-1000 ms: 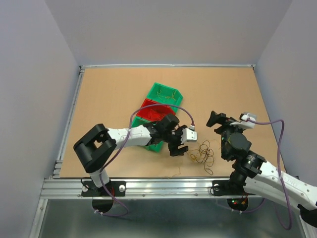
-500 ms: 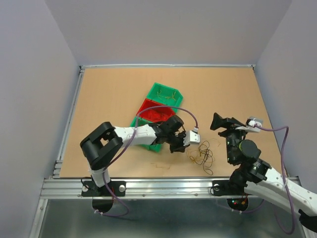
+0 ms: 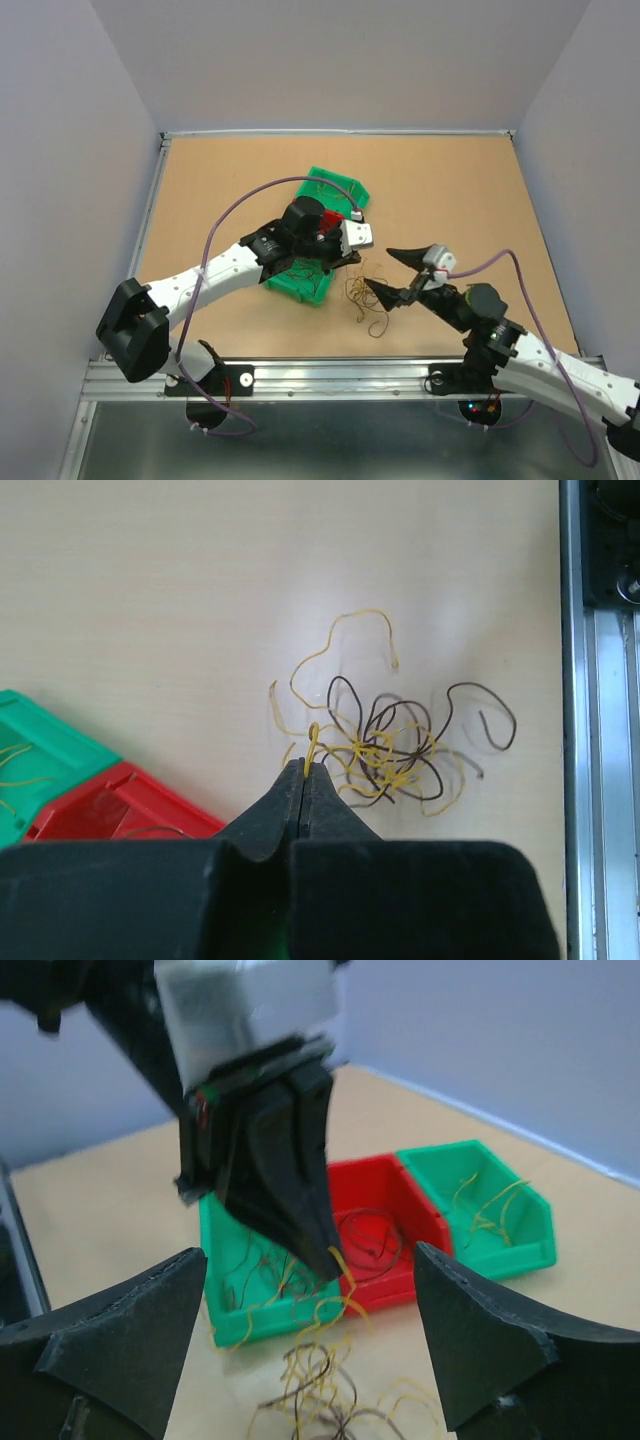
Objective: Untangle the cables
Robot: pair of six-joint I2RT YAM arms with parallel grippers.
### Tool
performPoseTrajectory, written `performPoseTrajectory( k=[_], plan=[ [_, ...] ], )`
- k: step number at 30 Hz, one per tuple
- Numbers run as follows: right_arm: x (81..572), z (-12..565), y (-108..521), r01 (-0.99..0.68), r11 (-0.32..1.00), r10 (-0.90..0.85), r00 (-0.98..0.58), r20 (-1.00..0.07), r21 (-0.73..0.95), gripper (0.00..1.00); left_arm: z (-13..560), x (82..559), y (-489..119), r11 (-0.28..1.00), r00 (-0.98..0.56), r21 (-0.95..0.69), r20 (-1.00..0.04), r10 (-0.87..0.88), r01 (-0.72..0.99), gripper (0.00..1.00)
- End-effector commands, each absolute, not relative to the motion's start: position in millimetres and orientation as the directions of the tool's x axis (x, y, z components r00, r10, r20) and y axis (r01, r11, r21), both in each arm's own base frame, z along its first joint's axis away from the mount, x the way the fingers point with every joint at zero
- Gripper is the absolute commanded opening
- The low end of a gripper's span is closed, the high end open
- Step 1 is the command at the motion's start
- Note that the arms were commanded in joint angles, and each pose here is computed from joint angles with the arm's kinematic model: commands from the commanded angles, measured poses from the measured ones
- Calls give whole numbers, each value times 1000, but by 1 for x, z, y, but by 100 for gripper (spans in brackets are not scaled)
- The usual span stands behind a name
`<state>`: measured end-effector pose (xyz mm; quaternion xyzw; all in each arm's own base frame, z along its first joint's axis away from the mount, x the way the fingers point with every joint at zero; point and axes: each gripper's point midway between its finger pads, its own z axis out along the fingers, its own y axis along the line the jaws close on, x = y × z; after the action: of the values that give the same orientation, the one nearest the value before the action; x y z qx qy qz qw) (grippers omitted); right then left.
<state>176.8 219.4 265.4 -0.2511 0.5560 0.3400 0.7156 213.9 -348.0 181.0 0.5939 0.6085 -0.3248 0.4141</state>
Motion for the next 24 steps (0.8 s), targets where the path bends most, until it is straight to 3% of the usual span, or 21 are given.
performPoseTrajectory(
  k=[1,3,6,9,21,24],
  plan=[
    [170,267,258,-855,505,110,200,-974,-118,85,201,206,-345,78,59,99,-915,399,992,0],
    [193,252,268,-823,557,38,163,-986,-115,80,211,207,-348,83,72,111,-924,375,990,0],
    [214,239,281,-795,595,-15,134,-991,-116,65,218,209,-347,94,78,121,-926,369,988,0],
    [227,233,284,-768,631,-31,116,-993,-109,58,219,211,-347,104,76,122,-927,368,987,0],
    [231,245,263,-703,706,35,147,-988,-79,45,239,203,-344,89,96,132,-940,326,987,0],
    [236,247,262,-685,725,45,149,-988,-70,36,241,199,-343,80,82,115,-939,334,990,0]
  ],
)
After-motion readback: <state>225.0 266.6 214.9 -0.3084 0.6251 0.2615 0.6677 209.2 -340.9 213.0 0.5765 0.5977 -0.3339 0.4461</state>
